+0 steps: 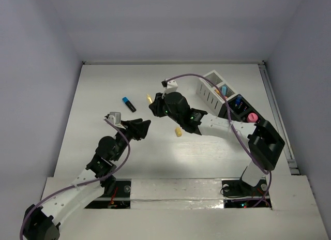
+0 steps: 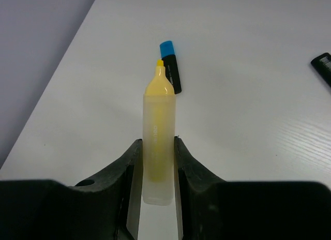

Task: Sort the stationery into containers
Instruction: Pick up the pen from the center of the board.

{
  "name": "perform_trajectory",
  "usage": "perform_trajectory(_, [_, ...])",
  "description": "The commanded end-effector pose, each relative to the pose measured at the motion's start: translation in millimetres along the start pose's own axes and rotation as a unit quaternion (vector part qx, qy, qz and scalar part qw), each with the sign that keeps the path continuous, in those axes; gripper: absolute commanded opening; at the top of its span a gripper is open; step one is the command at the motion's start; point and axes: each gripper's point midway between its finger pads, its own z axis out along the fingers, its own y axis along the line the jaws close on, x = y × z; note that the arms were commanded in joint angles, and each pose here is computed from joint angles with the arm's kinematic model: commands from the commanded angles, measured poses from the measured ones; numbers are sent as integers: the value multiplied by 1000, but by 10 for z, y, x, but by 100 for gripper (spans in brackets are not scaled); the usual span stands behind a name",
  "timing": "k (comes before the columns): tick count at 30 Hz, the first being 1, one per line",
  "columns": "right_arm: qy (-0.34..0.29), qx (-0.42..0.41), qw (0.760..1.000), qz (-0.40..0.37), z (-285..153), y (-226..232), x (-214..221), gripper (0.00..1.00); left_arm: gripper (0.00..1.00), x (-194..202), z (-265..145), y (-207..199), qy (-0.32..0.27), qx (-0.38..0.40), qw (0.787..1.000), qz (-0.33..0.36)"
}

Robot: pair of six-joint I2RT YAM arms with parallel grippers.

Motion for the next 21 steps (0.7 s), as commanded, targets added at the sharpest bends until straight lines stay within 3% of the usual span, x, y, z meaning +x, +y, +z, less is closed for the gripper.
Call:
perform_trajectory(1, [-24, -49, 998, 28, -75, 222, -168, 0, 50, -193, 48, -253, -25, 50, 998, -10])
perform_trajectory(7, [-21, -78, 996, 44, -106, 325, -154, 0, 53, -70, 148, -235, 4, 42, 999, -13])
perform_trajectory(17, [-19, -114, 991, 62, -211, 432, -153, 0, 39, -56, 172, -189, 7, 25, 999, -31])
perform_trajectory(21, [-10, -123, 990, 68, -242, 441, -84, 0, 38, -65, 180, -170, 6, 25, 999, -38])
